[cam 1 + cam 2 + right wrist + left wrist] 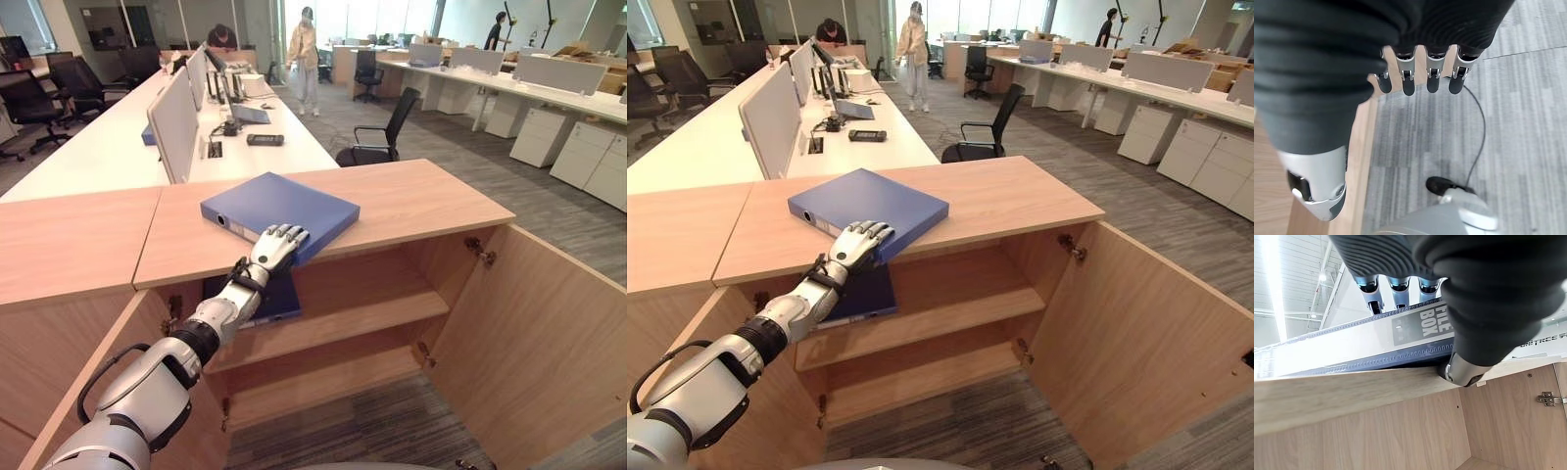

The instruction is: Put the empty folder in the office cabinet

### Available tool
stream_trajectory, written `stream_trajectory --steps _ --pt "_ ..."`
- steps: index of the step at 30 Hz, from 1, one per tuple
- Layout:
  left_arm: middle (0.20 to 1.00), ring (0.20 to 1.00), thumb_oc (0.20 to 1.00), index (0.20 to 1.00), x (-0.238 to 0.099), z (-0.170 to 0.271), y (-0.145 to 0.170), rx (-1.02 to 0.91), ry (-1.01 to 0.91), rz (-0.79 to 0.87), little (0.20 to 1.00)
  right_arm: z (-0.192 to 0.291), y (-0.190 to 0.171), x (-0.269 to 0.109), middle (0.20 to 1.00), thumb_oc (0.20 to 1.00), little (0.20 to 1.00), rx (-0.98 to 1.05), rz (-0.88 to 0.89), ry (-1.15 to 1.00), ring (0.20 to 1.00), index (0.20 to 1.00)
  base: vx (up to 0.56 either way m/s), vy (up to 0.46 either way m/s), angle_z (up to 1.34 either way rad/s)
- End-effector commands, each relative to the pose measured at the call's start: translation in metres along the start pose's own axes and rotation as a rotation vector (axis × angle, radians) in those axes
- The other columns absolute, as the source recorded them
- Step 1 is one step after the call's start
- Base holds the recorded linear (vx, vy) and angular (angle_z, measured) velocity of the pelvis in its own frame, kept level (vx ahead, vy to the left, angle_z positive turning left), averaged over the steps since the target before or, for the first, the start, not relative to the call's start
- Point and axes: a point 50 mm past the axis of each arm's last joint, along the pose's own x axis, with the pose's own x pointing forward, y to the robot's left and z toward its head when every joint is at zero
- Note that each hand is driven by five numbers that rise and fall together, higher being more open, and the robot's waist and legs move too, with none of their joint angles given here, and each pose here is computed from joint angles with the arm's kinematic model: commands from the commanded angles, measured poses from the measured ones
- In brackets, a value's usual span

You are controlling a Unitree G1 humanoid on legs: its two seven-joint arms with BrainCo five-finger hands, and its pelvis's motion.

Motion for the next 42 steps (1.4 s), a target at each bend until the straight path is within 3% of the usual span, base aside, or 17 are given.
stream_trajectory --steps 1,3,4,5,6,8,12,18,21,26,28,29,30,33,37,42 --pt "0.2 0.2 0.2 0.2 -0.036 -0.065 -0.031 -0.019 0.392 -0.208 0.2 0.025 -0.004 0.003 1.0 1.0 1.0 0.017 -0.017 -0.086 1.0 1.0 0.01 -0.04 -0.04" --pt "0.2 0.2 0.2 0.2 -0.035 -0.05 -0.029 -0.201 0.443 -0.1 0.2 0.026 0.004 0.003 1.0 1.0 1.0 0.047 -0.005 -0.088 1.0 1.0 0.0 -0.022 -0.01" --pt "0.2 0.2 0.2 0.2 -0.036 -0.051 -0.03 -0.203 0.446 -0.102 0.2 0.026 0.004 0.003 1.0 1.0 1.0 0.044 -0.005 -0.087 1.0 1.0 -0.05 -0.045 -0.04" --pt "0.2 0.2 0.2 0.2 -0.034 -0.028 -0.019 -0.415 0.422 0.026 0.2 0.031 0.01 0.002 1.0 1.0 1.0 0.093 0.007 -0.102 1.0 1.0 0.0 0.0 0.0" --pt "0.2 0.2 0.2 0.2 -0.034 -0.028 -0.02 -0.415 0.424 0.023 0.2 0.031 0.01 0.002 1.0 1.0 1.0 0.092 0.007 -0.101 1.0 1.0 -0.06 -0.045 0.05" --pt "0.2 0.2 0.2 0.2 -0.048 -0.001 -0.008 -0.681 0.361 0.13 0.2 0.053 0.016 0.002 1.0 1.0 1.0 0.197 0.027 -0.171 1.0 1.0 -0.07 -0.04 0.17" --pt "0.2 0.2 0.2 0.2 -0.093 0.019 -0.001 -0.983 0.253 0.08 0.2 0.093 0.007 -0.006 1.0 1.0 1.0 0.302 0.067 -0.366 1.0 1.0 -0.06 -0.019 0.2" --pt "0.2 0.2 0.2 0.2 -0.136 0.016 0.013 -1.18 0.186 -0.019 0.2 0.116 -0.025 -0.022 1.0 1.0 1.0 0.312 0.04 -0.548 1.0 1.0 -0.03 0.016 0.24" --pt "0.2 0.2 0.2 0.2 -0.145 0.012 0.018 -1.224 0.179 -0.026 0.2 0.12 -0.034 -0.026 1.0 1.0 1.0 0.316 0.028 -0.588 1.0 1.0 -0.02 0.02 0.11" --pt "0.2 0.2 0.2 0.2 -0.152 0.013 0.038 -1.457 0.115 -0.006 0.2 0.135 -0.058 -0.04 1.0 1.0 1.0 0.361 0.01 -0.695 1.0 1.0 -0.02 0.021 0.13" --pt "0.2 0.2 0.2 0.2 -0.15 0.017 0.049 -1.591 0.055 -0.008 0.2 0.141 -0.067 -0.045 1.0 1.0 1.0 0.389 0.008 -0.737 1.0 1.0 -0.04 0.029 0.13" --pt "0.2 0.2 0.2 0.2 -0.151 0.022 0.053 -1.756 0.017 -0.023 0.2 0.146 -0.073 -0.049 1.0 1.0 1.0 0.413 0.006 -0.769 1.0 1.0 -0.03 0.026 0.13" --pt "0.2 0.2 0.2 0.2 -0.151 0.022 0.053 -1.758 0.017 -0.024 0.2 0.145 -0.073 -0.049 1.0 1.0 1.0 0.413 0.007 -0.769 1.0 1.0 -0.03 0.026 0.07" --pt "0.2 0.2 0.2 0.2 -0.147 0.033 0.062 -2.085 -0.069 -0.058 0.2 0.15 -0.077 -0.048 1.0 1.0 1.0 0.453 0.01 -0.772 1.0 1.0 -0.01 0.021 0.0" --pt "0.2 0.2 0.2 0.2 -0.142 0.044 0.071 -2.203 -0.157 -0.103 0.2 0.148 -0.074 -0.043 1.0 1.0 1.0 0.466 0.014 -0.748 1.0 1.0 0.0 0.004 -0.01" --pt "0.2 0.2 0.2 0.2 -0.127 0.055 0.097 -2.149 -0.334 -0.142 0.2 0.149 -0.066 -0.04 1.0 1.0 1.0 0.463 0.033 -0.727 1.0 1.0 -0.01 0.004 -0.01"
